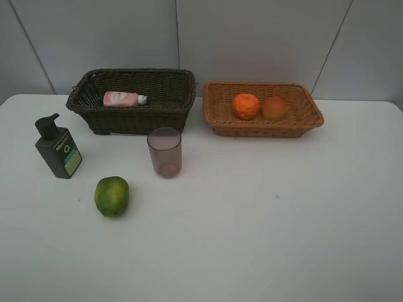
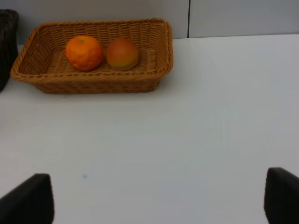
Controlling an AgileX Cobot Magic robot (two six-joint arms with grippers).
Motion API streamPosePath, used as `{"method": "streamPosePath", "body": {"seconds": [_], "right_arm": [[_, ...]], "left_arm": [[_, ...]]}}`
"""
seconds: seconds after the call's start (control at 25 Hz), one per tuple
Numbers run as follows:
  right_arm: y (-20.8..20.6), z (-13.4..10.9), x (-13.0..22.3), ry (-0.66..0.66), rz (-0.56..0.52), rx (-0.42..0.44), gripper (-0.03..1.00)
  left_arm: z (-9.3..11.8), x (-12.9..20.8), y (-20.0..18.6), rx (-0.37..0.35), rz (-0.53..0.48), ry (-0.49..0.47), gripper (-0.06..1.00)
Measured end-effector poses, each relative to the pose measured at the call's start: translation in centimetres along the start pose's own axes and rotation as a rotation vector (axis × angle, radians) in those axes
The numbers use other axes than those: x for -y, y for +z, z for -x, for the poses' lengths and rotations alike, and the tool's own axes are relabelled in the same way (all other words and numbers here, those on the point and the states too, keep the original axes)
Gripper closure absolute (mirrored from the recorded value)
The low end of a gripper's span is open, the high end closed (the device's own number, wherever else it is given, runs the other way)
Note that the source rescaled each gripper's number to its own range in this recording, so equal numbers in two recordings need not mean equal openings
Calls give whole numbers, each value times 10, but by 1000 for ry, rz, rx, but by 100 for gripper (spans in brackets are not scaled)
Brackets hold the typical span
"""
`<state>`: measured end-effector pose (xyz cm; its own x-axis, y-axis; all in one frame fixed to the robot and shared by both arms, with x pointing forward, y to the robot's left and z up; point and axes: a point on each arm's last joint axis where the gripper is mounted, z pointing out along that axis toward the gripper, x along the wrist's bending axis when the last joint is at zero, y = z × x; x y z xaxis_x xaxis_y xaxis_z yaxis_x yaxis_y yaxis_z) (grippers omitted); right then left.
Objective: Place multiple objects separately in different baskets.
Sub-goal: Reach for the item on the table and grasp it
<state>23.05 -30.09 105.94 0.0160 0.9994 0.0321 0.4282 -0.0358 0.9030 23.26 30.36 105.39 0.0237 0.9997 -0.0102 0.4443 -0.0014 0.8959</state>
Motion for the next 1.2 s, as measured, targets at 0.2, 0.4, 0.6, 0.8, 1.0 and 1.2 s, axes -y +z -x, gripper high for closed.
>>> {"method": "streamPosePath", "body": {"seconds": [0.2, 0.4, 0.6, 0.8, 1.0, 1.2], "right_arm": [[0, 0, 0, 0, 0, 0, 1], [0, 0, 0, 0, 0, 0, 1], [0, 0, 0, 0, 0, 0, 1], [0, 0, 0, 0, 0, 0, 1], [0, 0, 0, 0, 0, 0, 1], [0, 0, 0, 0, 0, 0, 1]], "left_arm": [[0, 0, 0, 0, 0, 0, 1], [1, -21, 11, -1, -57, 10, 1], [1, -60, 43, -5, -201, 54, 1], [2, -96, 88, -28, -369, 81, -2], [1, -126, 149, -69, -527, 118, -5], [2, -134, 216, -91, -644, 116, -5]]}}
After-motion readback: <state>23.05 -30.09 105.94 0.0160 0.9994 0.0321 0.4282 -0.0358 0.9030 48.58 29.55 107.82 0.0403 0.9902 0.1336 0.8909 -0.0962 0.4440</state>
